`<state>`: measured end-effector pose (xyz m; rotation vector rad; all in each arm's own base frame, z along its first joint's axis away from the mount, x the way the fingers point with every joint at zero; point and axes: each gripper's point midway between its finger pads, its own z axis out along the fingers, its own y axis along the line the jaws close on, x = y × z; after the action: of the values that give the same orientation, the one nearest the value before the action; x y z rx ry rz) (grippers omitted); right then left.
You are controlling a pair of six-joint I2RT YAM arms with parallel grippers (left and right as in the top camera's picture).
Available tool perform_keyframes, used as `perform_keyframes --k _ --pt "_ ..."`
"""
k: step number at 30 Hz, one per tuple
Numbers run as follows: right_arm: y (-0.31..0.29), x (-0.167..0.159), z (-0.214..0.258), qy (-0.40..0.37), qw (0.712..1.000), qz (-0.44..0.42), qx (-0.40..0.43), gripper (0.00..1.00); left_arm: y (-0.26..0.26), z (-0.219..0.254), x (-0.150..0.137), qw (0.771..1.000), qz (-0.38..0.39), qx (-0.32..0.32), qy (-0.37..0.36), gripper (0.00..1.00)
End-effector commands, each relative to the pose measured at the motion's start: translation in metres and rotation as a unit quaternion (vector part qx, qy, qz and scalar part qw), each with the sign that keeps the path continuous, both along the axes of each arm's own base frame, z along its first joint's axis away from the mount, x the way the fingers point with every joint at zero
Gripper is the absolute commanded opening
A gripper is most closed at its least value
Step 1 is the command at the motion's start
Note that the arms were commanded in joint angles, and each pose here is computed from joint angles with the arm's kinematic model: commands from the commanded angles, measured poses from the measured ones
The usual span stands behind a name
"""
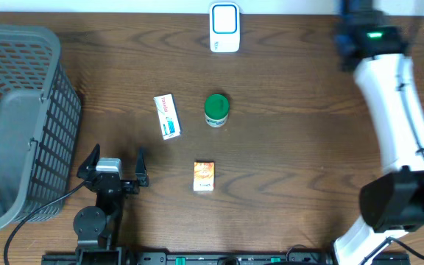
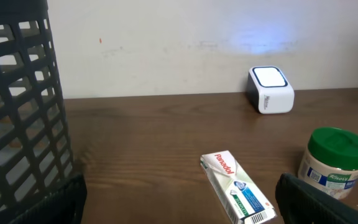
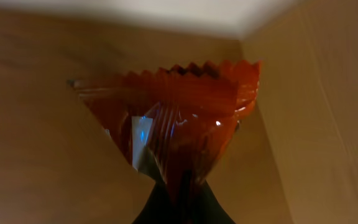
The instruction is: Scan the item barcode
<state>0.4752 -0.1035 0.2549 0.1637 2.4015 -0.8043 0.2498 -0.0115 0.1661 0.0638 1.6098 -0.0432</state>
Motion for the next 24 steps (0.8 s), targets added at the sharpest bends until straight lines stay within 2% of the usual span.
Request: perform_keyframes --k 1,8,12,18,24 --pt "-0.070 -0.029 -0.016 0.003 0.993 -0.116 0.009 0.01 0.001 0.002 0.000 1.000 0.004 -0.002 -0.004 0.96" --pt "-0.184 -0.092 -0.045 0.019 0.968 -0.251 0.016 0.01 0.001 0.002 0.000 1.000 0.004 -0.002 -0.004 0.96" --pt "-0.223 -0.126 -0.078 0.021 0.955 -0.293 0.047 0.01 0.001 0.002 0.000 1.000 0.004 -0.002 -0.004 0.96" --pt "-0.246 -0.165 -0.140 0.026 0.940 -0.326 0.094 0.01 0.001 0.002 0.000 1.000 0.004 -0.002 -0.004 0.96" --pt "-0.249 -0.181 -0.178 0.008 0.933 -0.331 0.142 0.01 0.001 0.002 0.000 1.000 0.004 -0.002 -0.004 0.96"
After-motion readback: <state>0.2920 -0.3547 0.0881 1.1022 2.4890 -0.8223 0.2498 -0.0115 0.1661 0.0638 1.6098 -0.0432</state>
